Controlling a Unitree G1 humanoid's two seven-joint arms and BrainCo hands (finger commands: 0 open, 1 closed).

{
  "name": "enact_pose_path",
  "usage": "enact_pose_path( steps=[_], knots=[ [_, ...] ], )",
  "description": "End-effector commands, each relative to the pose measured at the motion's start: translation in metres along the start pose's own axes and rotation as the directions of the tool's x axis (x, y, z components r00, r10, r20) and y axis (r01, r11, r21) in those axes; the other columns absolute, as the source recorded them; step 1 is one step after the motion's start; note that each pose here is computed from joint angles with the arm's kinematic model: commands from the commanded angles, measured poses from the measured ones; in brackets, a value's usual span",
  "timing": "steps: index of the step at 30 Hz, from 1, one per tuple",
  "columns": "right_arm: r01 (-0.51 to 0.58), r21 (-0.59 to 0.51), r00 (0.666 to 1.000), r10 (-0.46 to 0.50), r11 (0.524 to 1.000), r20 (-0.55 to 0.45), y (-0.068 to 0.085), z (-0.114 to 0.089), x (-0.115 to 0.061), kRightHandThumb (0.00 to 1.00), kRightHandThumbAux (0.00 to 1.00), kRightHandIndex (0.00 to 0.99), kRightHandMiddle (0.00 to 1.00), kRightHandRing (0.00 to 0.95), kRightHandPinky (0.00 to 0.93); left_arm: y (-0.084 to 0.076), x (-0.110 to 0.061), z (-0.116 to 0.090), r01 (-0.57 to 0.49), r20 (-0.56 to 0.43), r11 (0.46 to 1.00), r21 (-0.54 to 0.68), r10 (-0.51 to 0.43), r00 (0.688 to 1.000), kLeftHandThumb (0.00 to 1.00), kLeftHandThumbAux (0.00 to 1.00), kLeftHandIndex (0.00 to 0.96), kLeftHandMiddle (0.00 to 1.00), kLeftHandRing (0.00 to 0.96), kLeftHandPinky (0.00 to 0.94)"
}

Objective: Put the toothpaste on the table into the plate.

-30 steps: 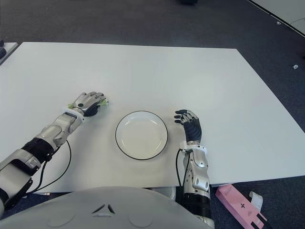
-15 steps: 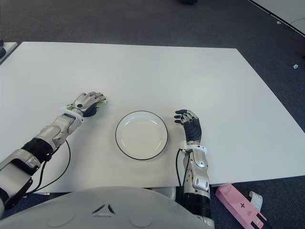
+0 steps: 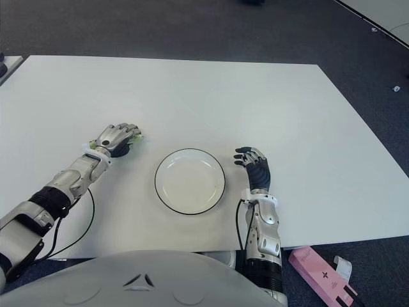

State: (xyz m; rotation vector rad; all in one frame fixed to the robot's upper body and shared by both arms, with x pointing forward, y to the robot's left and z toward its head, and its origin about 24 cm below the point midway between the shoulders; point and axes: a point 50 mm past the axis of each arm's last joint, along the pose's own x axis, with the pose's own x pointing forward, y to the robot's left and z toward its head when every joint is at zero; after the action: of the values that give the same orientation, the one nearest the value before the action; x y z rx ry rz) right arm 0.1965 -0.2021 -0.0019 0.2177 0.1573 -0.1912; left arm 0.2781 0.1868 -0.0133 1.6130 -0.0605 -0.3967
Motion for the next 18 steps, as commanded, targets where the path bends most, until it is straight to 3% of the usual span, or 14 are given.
enact_pose_path(
  steps=[1,8,18],
  knots=[
    [-0.003,0.001,1.000,0.003,1.000,-0.007,0.002,-0.001,0.001,0.712,0.731,0.422,0.446,0.469,0.476,0.001,-0.008,0.009,-0.004,0.023,1.000,-0.026,0.005,1.000,0.733,0.699,0.442,0.878,0.867,0.879],
    [-0.008,-0.001,1.000,0.008,1.000,-0.008,0.002,-0.002,0.002,0.712,0.731,0.423,0.448,0.467,0.470,0.029,-0.014,0.028,-0.097,0.085,0.994,-0.050,0.101,0.991,0.732,0.700,0.442,0.878,0.869,0.880],
    [-0.001,-0.004,1.000,0.001,1.000,-0.012,0.002,-0.002,0.003,0.712,0.731,0.422,0.444,0.465,0.471,0.049,-0.029,0.047,-0.209,0.153,0.974,-0.084,0.220,0.963,0.729,0.701,0.443,0.877,0.873,0.886]
  ],
)
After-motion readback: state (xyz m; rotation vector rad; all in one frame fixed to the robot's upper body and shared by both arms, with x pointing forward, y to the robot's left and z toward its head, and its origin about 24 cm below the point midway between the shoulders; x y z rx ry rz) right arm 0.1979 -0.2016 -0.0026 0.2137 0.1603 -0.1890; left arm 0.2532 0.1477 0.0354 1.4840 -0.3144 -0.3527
